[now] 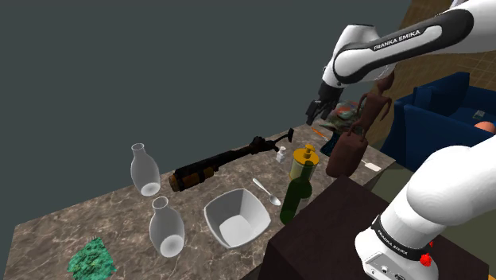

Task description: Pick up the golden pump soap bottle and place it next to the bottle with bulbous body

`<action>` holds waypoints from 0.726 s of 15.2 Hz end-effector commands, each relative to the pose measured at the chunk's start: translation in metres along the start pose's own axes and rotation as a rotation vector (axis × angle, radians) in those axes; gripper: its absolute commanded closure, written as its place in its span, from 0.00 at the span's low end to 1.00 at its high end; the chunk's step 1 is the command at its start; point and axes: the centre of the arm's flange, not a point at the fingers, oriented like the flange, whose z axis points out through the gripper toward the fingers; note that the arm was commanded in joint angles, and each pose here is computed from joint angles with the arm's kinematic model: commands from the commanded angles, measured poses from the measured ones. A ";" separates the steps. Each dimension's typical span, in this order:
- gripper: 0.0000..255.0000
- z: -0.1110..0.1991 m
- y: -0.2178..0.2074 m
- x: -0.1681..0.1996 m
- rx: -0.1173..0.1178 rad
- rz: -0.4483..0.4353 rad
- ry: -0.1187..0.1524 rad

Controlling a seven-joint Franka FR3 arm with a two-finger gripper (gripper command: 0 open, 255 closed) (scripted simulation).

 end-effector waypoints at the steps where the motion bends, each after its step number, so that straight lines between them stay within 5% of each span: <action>1: 0.00 0.025 0.008 0.006 -0.003 -0.004 -0.008; 11: 0.00 0.142 0.067 0.024 -0.015 -0.018 -0.053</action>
